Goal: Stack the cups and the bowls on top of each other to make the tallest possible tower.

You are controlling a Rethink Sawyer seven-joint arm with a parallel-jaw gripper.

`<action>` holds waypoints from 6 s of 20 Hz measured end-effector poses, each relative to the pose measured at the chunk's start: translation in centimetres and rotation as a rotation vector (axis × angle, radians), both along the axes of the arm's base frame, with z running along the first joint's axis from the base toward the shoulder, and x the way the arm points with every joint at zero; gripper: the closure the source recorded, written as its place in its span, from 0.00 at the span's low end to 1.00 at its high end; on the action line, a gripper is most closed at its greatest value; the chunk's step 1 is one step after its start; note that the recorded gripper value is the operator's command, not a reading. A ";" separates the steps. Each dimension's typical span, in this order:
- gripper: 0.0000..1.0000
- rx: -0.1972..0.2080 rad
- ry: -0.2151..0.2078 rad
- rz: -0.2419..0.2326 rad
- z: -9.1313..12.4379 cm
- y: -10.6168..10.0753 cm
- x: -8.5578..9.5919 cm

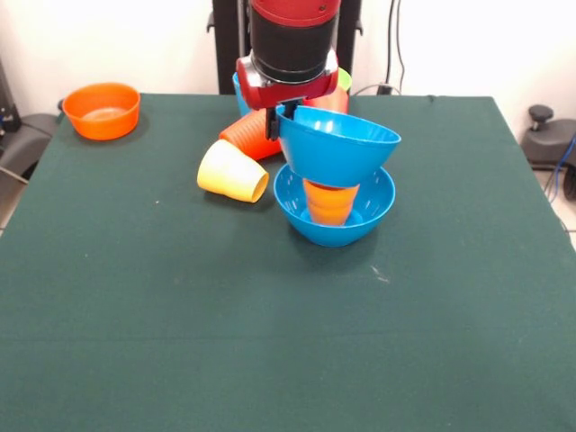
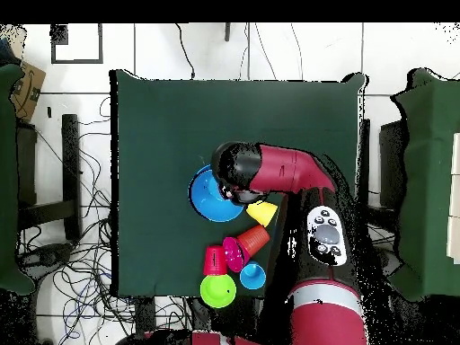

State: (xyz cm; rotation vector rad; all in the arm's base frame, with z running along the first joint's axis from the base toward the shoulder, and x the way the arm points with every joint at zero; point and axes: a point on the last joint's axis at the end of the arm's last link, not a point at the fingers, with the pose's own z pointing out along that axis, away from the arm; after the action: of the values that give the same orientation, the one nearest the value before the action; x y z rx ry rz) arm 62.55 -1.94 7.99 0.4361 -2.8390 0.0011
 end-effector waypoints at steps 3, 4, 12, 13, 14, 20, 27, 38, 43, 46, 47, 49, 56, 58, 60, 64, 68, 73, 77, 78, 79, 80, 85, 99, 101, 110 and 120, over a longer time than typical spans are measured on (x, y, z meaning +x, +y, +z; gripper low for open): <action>1.00 -0.011 0.002 -0.022 0.0 0.2 -0.2; 1.00 -0.013 0.003 -0.026 0.0 0.2 -0.2; 1.00 -0.020 0.005 -0.054 0.0 0.3 -0.4; 1.00 -0.020 0.006 -0.054 0.0 0.3 -0.5; 1.00 -0.020 0.006 -0.054 0.0 0.3 -0.5; 1.00 -0.016 0.011 -0.058 0.0 0.4 -0.7; 1.00 0.001 0.020 -0.076 -0.1 0.6 -1.0; 1.00 0.017 0.056 -0.082 -0.8 1.0 -2.6; 1.00 0.021 0.071 -0.082 -1.1 1.3 -3.3; 1.00 0.022 0.073 -0.082 -1.2 1.3 -3.4; 1.00 0.022 0.074 -0.082 -1.2 1.3 -3.4; 1.00 0.022 0.074 -0.082 -1.2 1.3 -3.4; 1.00 0.022 0.074 -0.082 -1.2 1.3 -3.4; 1.00 0.022 0.074 -0.082 -1.2 1.3 -3.4; 1.00 0.022 0.074 -0.082 -1.2 1.3 -3.4; 1.00 0.022 0.076 -0.082 -1.3 1.3 -3.4; 1.00 0.022 0.075 -0.082 -1.3 1.3 -3.4; 1.00 0.022 0.076 -0.082 -1.3 1.3 -3.4; 1.00 0.022 0.076 -0.082 -1.3 1.3 -3.4; 1.00 0.022 0.076 -0.082 -1.3 1.3 -3.4; 1.00 0.022 0.076 -0.082 -1.3 1.3 -3.4; 1.00 0.022 0.076 -0.082 -1.3 1.3 -3.4; 1.00 0.022 0.076 -0.082 -1.3 1.3 -3.4; 1.00 0.022 0.084 -0.083 -1.4 1.3 -3.8; 1.00 0.022 0.090 -0.084 -1.5 1.3 -4.1; 1.00 0.021 0.098 -0.086 -1.6 1.2 -4.5; 1.00 0.020 0.098 -0.087 -1.6 1.2 -4.5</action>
State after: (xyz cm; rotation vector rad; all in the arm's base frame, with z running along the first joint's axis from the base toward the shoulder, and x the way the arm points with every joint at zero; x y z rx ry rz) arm 58.03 -0.76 6.39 0.3080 -2.7609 -0.0642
